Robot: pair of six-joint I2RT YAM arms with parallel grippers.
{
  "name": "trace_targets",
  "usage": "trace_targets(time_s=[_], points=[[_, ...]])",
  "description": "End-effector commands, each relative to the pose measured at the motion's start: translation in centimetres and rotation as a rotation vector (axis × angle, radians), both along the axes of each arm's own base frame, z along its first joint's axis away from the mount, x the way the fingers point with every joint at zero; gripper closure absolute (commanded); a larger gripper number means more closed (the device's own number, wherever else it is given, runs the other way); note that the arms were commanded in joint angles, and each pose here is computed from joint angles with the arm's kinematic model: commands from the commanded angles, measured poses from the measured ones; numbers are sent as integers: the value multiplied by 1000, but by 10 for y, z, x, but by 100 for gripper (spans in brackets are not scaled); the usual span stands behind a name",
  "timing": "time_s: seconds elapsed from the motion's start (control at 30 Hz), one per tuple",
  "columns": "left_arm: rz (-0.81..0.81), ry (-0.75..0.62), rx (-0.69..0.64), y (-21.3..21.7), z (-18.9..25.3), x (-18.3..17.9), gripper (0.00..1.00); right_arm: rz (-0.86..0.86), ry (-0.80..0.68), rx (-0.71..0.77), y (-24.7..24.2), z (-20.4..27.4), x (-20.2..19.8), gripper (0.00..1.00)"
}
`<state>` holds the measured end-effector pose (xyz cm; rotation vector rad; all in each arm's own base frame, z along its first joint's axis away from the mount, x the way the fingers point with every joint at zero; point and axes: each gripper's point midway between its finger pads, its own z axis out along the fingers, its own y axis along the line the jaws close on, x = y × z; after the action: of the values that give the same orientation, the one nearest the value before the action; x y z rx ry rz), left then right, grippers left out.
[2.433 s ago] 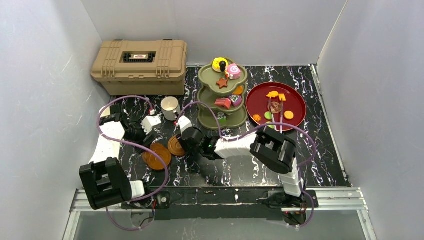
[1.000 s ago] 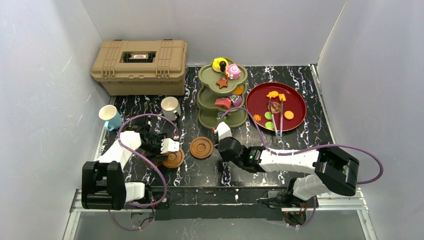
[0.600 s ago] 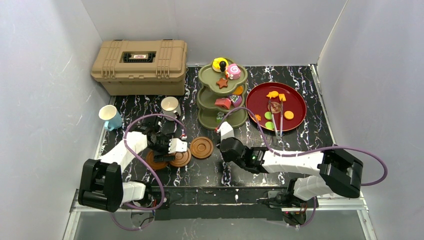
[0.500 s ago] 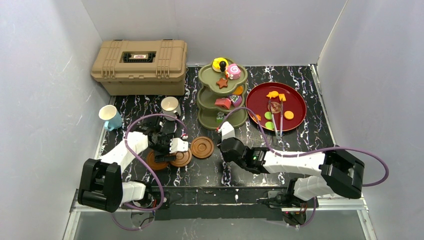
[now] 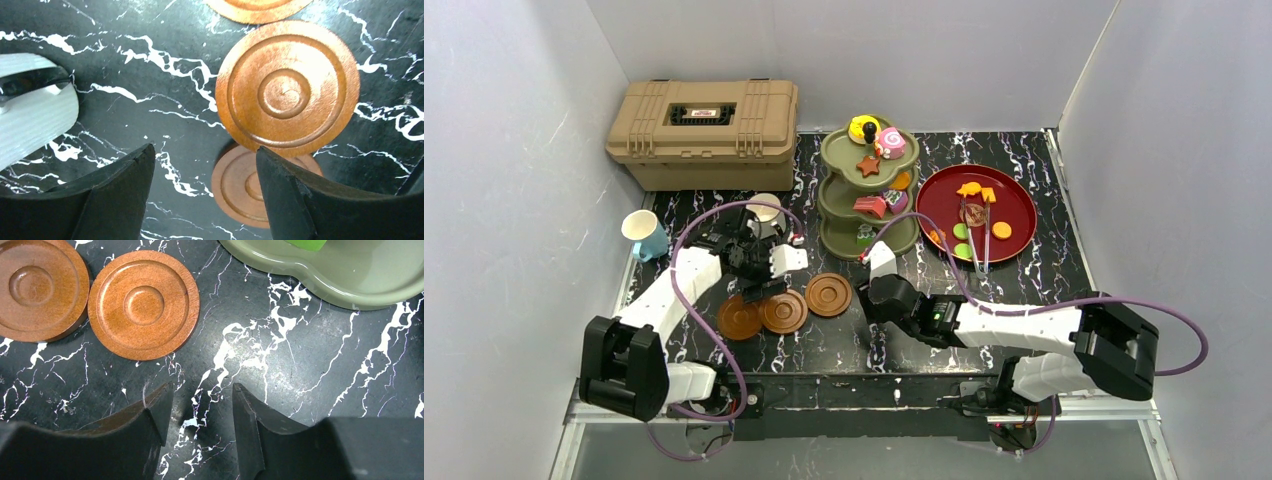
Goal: Serve the afternoon tea
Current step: Move the coaster to the center of the board.
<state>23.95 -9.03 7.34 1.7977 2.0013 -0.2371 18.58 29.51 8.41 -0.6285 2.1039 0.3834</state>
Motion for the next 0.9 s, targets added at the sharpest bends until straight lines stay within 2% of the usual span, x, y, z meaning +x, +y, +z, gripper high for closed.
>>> trace_targets(time_s=[0.0,0.1,0.2,0.3,0.43,0.57,0.87], points=[[16,124,-17,-11,-9,-24,28,-35,-29,28,-4,13,6,44],[-7,136,32,-4,-21,-30,28,-45,-31,32,-8,13,5,44],[-15,89,101,11,-26,-25,28,-52,-34,36,-12,14,5,43],[-22,53,102,20,-17,-16,28,-55,-35,37,-14,15,4,43],[-73,68,118,28,-14,-17,29,-61,-29,46,-15,14,3,43],[-87,70,77,14,-23,-26,30,-70,-25,57,-14,13,3,42],[-85,119,88,-7,-42,-32,31,-95,-41,76,-17,21,6,40]])
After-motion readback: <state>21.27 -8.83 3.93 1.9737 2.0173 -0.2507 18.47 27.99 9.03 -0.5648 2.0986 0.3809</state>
